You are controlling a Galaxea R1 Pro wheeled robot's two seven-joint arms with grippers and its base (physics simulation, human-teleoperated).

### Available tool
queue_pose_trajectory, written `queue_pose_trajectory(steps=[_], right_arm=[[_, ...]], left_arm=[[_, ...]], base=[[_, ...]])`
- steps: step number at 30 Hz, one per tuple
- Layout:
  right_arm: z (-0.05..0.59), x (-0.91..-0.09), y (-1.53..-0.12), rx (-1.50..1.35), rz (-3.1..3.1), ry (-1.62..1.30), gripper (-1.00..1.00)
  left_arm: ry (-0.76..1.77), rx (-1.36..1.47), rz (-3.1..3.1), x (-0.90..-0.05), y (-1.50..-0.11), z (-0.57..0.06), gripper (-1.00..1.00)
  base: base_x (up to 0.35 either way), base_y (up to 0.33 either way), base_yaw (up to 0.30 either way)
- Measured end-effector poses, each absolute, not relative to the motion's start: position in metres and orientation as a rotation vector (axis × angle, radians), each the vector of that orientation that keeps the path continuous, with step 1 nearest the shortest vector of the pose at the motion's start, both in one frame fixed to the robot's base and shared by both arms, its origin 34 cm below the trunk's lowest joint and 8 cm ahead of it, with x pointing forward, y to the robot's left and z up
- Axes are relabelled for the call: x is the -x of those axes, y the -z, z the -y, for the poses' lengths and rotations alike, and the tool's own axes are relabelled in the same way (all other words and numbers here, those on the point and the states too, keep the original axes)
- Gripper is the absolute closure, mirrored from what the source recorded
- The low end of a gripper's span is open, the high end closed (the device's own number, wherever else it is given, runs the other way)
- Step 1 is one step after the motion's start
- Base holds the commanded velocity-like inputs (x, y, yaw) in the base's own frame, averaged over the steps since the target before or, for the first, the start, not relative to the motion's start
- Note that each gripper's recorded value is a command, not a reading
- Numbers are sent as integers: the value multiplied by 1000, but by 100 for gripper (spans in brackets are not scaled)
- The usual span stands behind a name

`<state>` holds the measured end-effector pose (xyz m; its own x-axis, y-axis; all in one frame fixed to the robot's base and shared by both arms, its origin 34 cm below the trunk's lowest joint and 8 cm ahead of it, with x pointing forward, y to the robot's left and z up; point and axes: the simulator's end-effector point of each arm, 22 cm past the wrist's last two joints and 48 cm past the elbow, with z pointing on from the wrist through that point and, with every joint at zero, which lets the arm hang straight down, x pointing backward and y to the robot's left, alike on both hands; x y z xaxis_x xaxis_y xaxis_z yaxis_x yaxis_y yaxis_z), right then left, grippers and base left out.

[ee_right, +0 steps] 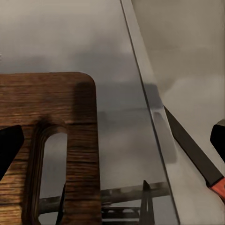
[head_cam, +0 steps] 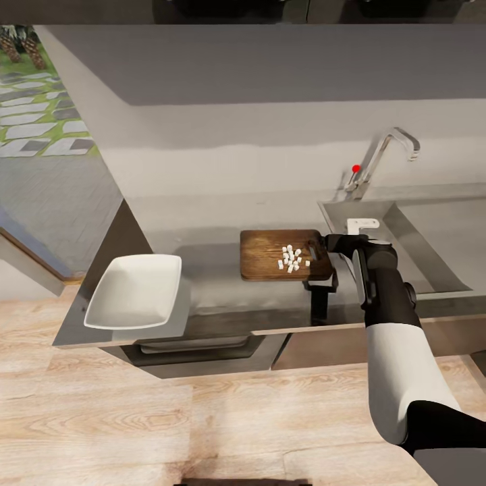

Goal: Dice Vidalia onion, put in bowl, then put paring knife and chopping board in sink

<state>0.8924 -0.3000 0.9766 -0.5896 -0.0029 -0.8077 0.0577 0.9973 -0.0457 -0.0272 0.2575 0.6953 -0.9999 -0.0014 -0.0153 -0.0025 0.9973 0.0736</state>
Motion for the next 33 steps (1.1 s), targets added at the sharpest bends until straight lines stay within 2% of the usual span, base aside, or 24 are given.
queue_pose_trajectory(steps=[33], right_arm=[[300, -888, -934, -34, -2266, 82, -100]], left_arm=[[-116, 2, -3166, 40, -701, -257, -100]], base=[[0, 0, 0]])
